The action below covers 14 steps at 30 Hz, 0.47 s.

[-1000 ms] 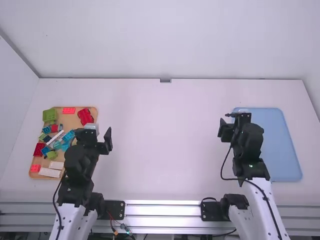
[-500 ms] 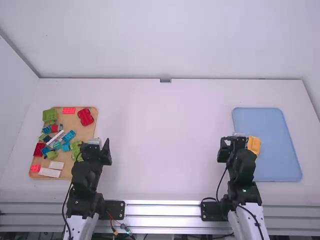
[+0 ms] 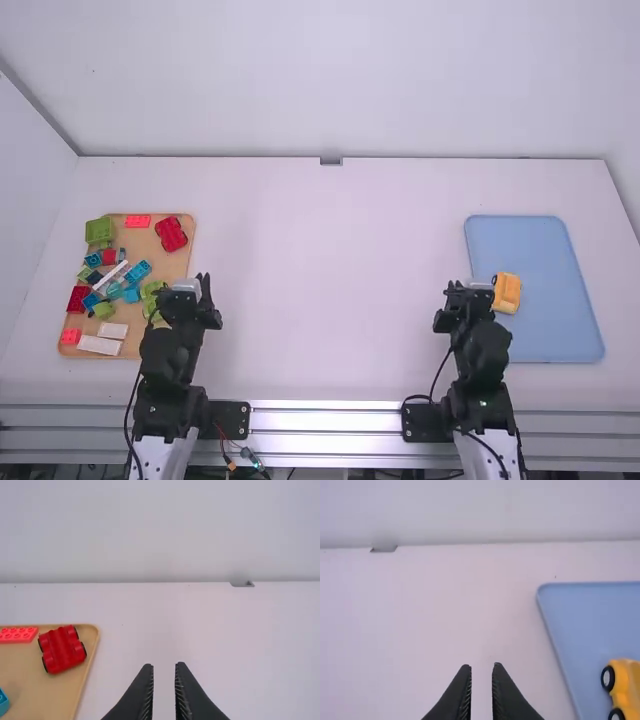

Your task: Assemble lego blocks to make yellow taxi

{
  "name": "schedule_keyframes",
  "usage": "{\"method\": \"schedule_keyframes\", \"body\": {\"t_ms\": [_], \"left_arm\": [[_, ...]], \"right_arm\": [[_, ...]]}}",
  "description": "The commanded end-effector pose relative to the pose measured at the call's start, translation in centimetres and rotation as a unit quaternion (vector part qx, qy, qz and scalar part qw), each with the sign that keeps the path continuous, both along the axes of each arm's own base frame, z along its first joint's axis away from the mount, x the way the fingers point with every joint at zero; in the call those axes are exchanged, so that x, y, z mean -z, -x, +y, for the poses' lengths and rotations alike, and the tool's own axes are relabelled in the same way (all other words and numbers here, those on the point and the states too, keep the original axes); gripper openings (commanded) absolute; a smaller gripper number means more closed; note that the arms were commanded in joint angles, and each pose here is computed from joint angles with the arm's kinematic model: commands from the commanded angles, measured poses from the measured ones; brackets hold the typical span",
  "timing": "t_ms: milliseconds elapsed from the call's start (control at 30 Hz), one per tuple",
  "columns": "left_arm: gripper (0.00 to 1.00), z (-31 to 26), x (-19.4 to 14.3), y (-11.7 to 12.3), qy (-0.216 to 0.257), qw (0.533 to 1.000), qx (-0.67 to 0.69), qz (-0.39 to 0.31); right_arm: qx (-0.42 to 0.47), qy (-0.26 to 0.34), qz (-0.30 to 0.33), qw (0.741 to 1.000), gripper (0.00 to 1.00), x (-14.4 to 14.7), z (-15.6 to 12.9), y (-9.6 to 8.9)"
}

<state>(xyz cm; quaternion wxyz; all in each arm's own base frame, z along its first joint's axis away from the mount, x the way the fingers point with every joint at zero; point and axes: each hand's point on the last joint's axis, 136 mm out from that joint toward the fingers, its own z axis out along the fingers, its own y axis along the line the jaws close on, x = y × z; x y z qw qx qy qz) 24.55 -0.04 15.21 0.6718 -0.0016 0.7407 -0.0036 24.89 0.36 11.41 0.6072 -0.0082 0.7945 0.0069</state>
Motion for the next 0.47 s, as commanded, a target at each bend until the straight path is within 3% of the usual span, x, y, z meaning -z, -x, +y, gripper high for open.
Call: {"method": "schedule_keyframes", "body": {"t_ms": [0,200,433], "left_arm": [[0.09,0.0,0.4,0.0,-0.004,1.000,-0.001,0.004],[0.02,0.0,0.4,0.0,-0.004,1.000,-0.001,0.004],[0.00,0.0,0.4,0.0,-0.004,1.000,-0.001,0.004]], "right_arm": [[0.003,-0.002,-0.011,1.000,0.07,-0.2,-0.1,0.1],[0.003,-0.002,-0.049,0.999,0.00,-1.9,-0.1,0.2],[0.003,-0.002,-0.080,0.997,0.00,-3.4,-0.1,0.3]]}}
